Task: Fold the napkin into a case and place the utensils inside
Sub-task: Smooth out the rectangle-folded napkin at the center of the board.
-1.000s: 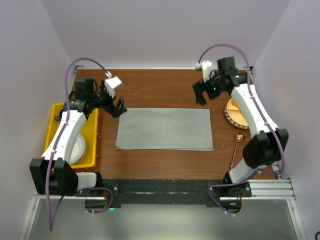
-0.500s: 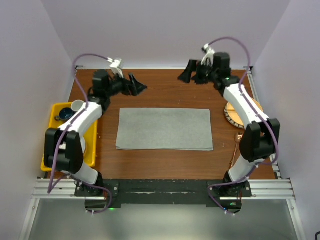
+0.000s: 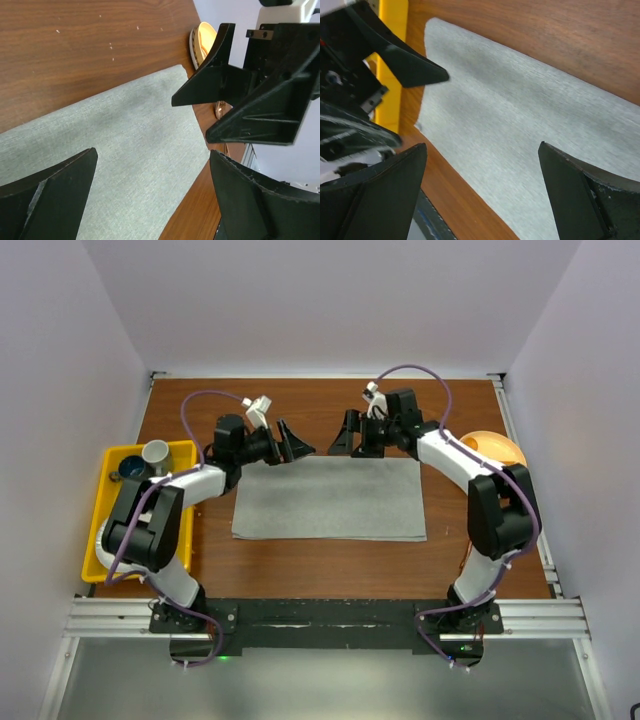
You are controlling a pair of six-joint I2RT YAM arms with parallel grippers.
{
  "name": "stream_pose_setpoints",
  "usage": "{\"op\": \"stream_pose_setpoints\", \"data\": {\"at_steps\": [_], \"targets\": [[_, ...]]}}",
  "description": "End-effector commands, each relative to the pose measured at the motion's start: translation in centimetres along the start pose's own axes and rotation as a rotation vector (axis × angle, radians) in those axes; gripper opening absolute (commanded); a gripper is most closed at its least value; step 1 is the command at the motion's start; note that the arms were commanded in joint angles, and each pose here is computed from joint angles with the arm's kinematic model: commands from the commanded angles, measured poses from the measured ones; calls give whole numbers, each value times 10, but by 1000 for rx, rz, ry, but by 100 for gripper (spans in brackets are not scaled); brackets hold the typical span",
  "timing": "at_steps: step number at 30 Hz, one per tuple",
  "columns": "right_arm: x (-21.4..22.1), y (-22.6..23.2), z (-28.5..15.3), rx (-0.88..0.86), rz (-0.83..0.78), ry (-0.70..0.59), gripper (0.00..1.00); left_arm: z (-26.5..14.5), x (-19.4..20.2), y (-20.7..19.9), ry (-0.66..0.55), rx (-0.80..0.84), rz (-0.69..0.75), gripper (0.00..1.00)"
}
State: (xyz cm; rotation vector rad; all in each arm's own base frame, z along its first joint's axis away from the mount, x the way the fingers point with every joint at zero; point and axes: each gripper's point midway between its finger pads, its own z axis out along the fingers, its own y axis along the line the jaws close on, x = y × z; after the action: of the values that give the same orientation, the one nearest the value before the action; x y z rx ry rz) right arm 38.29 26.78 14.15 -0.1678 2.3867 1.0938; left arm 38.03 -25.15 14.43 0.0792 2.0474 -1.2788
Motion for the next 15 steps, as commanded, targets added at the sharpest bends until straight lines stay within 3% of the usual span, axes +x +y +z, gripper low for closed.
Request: {"op": "stream_pose_setpoints", "data": {"at_steps": [1,6,15], "targets": [[-6,11,-26,-25,-162,-13,98,-25,-3,-5,-34,68,58,100],[-6,16,0,-132,52,-63,98,-7,9,-13,-37,132,-59,100],[-15,-7,48,-151,149,-81,98,30,1,22,-78,90,-205,100]]}}
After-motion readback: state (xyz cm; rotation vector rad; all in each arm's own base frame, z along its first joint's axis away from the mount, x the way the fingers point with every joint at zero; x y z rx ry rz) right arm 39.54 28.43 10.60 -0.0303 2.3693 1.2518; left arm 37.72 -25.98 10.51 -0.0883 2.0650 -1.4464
